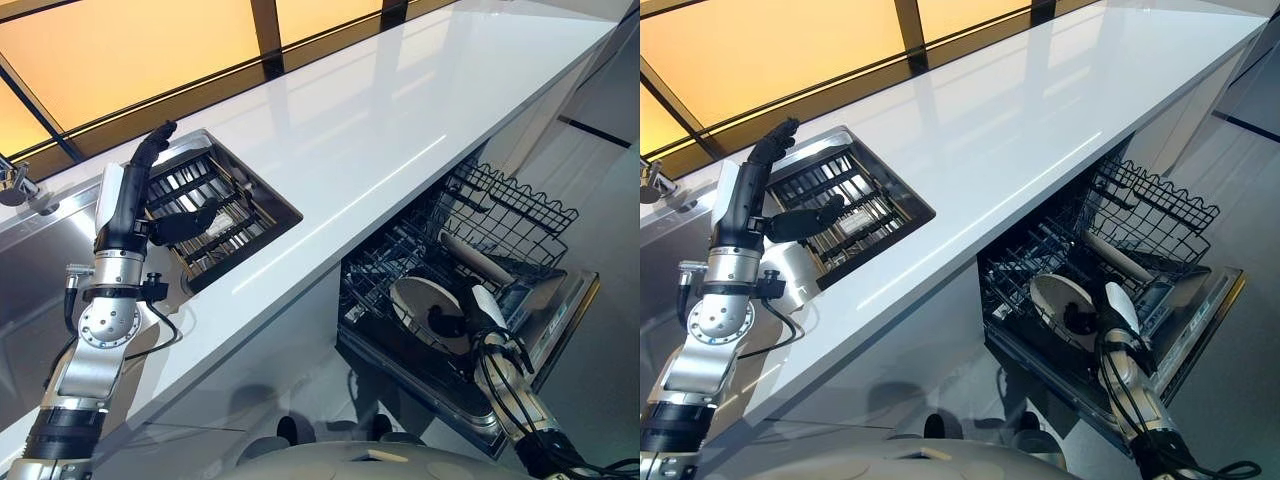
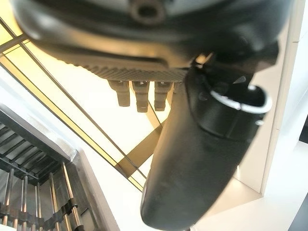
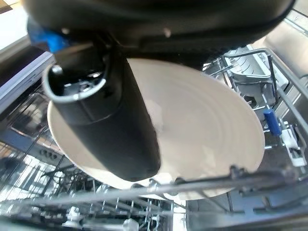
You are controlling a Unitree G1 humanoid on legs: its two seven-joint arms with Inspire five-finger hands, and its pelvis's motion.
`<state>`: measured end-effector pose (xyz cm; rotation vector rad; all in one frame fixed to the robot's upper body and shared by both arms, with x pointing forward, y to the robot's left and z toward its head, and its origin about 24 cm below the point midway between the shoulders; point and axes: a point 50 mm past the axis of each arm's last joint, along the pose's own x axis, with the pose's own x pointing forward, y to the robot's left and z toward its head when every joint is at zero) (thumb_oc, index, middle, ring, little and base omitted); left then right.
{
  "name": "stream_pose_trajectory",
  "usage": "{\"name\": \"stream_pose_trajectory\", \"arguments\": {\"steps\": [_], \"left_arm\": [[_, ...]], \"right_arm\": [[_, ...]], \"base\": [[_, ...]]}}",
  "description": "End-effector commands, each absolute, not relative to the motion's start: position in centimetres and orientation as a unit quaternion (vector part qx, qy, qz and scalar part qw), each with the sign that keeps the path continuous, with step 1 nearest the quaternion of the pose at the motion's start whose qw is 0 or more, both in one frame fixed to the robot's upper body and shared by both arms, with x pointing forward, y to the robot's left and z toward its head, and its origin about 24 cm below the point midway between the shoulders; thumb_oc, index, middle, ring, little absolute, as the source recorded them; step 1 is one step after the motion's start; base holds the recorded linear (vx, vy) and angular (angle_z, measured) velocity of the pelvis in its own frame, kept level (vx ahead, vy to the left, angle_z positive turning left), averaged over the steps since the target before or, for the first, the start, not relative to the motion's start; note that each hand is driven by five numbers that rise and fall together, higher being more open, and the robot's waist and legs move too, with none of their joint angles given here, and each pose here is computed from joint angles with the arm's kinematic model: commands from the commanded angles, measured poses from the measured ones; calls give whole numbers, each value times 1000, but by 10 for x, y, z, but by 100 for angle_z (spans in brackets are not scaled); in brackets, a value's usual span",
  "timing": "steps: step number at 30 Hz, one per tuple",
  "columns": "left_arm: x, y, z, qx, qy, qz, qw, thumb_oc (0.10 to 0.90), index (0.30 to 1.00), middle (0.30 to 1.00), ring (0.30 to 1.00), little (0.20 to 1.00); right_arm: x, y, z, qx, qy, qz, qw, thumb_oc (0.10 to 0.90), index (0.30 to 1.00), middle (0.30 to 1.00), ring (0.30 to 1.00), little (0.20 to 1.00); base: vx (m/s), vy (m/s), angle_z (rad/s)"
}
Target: Pick up plates and place into dishwasher.
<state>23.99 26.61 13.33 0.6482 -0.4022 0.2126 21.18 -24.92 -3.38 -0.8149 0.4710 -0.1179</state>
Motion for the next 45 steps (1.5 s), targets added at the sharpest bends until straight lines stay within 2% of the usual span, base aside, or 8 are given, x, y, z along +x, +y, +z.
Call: {"name": "stream_pose_trajectory", "arguments": {"steps": [1,14,18,22,26,35,45], "left_arm": [[246,271,177,330,-290,129,889,800,900,900,900,900],[243,272,174,327,-288,135,890,800,900,900,900,900],[242,273,172,327,-287,139,889,800,900,900,900,900],[241,273,170,327,-285,143,889,800,900,900,900,900],[240,276,166,324,-283,150,890,800,900,900,900,900],[237,279,167,323,-281,155,890,800,900,900,900,900],[240,281,169,325,-278,153,891,800,900,900,900,900]], "right_arm": [[254,-248,20,-429,92,-78,895,800,900,900,900,900],[259,-245,52,-390,13,-100,915,800,900,900,900,900],[259,-239,74,-304,-57,-108,945,800,900,900,900,900],[256,-235,98,-242,-139,-127,952,800,900,900,900,900],[248,-236,116,-190,-221,-163,943,800,900,900,900,900],[233,-253,132,-109,-297,-252,915,800,900,900,900,900],[228,-275,115,-76,-267,-365,889,800,900,900,900,900]], "base": [[0,0,0],[0,0,0],[0,0,0],[0,0,0],[0,0,0],[0,0,0],[0,0,0]]}}
